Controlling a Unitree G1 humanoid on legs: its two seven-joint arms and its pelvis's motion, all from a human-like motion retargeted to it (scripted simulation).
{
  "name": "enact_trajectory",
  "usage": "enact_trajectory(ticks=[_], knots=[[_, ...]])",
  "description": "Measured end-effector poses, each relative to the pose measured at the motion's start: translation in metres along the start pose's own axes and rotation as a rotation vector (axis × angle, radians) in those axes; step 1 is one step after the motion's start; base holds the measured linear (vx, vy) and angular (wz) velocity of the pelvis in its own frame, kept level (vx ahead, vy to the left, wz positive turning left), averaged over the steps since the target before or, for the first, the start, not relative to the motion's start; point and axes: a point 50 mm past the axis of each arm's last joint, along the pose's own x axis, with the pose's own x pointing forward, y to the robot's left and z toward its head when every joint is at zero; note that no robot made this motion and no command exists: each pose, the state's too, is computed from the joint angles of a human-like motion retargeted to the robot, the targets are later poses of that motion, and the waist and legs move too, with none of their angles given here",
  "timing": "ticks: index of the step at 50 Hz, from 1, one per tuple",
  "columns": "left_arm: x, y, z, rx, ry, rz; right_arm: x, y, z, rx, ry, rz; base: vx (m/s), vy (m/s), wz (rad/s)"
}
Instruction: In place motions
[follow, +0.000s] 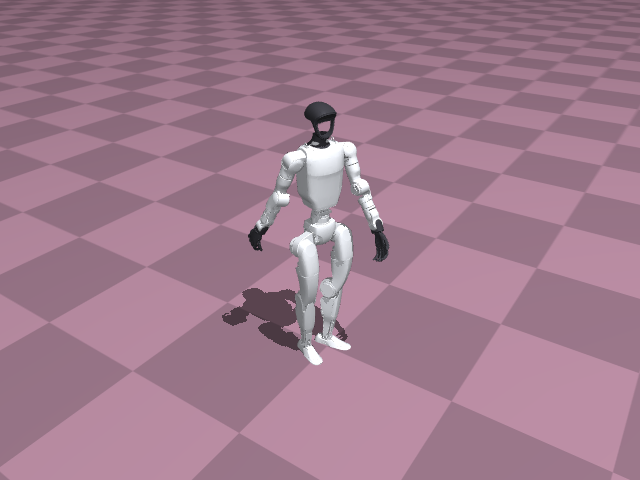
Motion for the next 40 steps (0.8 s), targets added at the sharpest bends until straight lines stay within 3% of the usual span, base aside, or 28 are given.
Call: enact_trajectory(ticks=[5,10,17,23,30,40], knots=[[-0.005,0.000,-0.050,-0.008,0.146,-0.011,-0.011,0.015,0.049,-0.054,-0.149,0.044,0.00,0.00,0.00],[-0.032,-0.008,-0.142,-0.092,0.429,0.002,-0.040,0.029,0.123,-0.174,-0.364,0.047,-0.01,0.06,0.13],[-0.113,-0.014,-0.267,-0.295,0.800,0.113,-0.131,0.060,0.241,-0.370,-0.824,0.099,0.00,0.02,0.11],[-0.187,-0.011,-0.330,-0.439,1.011,0.198,-0.208,0.083,0.292,-0.391,-1.141,0.175,0.00,0.00,0.11],[-0.211,-0.003,-0.343,-0.488,1.076,0.251,-0.227,0.086,0.300,-0.414,-1.223,0.156,0.00,0.00,0.08],[-0.114,-0.003,-0.265,-0.321,0.827,0.152,-0.119,0.066,0.229,-0.448,-0.830,0.103,0.01,-0.03,-0.15]])
